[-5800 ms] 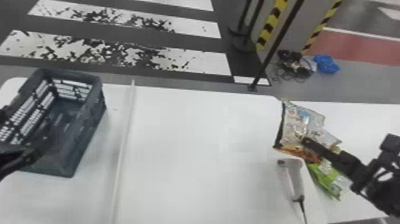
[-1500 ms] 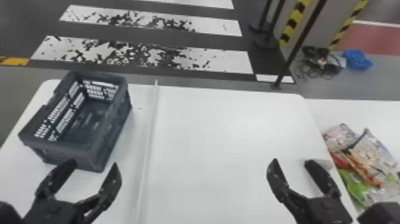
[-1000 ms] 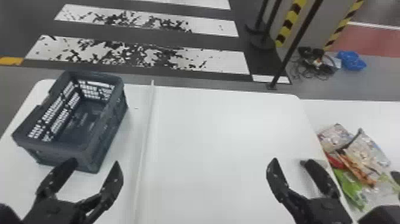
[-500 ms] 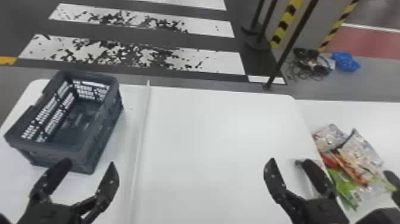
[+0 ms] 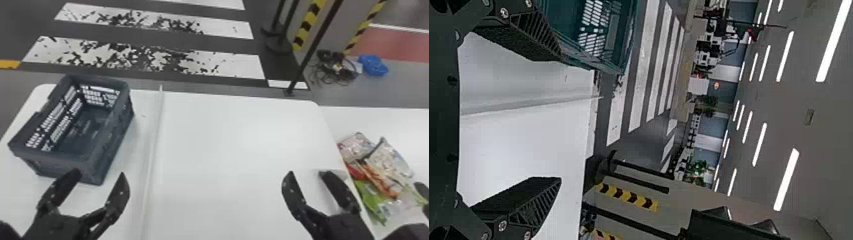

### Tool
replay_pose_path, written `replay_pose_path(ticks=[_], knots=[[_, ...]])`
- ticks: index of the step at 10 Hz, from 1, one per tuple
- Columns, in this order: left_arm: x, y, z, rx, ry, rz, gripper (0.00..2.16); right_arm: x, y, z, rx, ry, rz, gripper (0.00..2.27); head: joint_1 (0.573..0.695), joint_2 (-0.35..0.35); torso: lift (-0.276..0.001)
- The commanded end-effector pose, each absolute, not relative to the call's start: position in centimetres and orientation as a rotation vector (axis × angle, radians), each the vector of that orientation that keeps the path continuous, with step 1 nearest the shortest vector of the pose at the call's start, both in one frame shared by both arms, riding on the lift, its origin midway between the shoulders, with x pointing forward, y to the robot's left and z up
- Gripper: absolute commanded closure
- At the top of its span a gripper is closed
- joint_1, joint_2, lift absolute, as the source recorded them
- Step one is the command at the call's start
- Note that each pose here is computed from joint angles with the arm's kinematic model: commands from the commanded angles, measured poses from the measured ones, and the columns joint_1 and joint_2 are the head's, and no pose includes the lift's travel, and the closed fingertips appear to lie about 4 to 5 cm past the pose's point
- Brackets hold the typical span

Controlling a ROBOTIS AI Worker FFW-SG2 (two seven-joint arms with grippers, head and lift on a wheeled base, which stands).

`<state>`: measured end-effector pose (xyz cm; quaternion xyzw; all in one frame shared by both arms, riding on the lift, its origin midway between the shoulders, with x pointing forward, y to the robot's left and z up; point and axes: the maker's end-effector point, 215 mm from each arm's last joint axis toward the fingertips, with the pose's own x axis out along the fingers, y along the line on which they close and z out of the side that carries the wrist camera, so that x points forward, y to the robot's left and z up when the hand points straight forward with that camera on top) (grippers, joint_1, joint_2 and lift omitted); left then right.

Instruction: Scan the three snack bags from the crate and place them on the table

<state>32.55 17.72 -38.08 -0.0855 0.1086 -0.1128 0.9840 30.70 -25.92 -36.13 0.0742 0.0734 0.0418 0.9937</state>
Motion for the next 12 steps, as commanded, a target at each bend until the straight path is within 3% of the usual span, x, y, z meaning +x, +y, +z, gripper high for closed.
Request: replay_pose_path(ticks=[1, 12], knots=[[32.7, 17.6, -37.9, -0.174, 0.216, -0.23, 0.15, 30.6, -26.1, -36.3, 0.15, 0.15, 0.078, 0.12, 0.695, -0.15, -0.036], [32.8, 17.2, -37.7, -0.171, 0.217, -0.243, 0.15, 30.5, -26.2, -35.1, 0.154, 0.098, 0.091, 0.12, 0.695, -0.165, -0.036]])
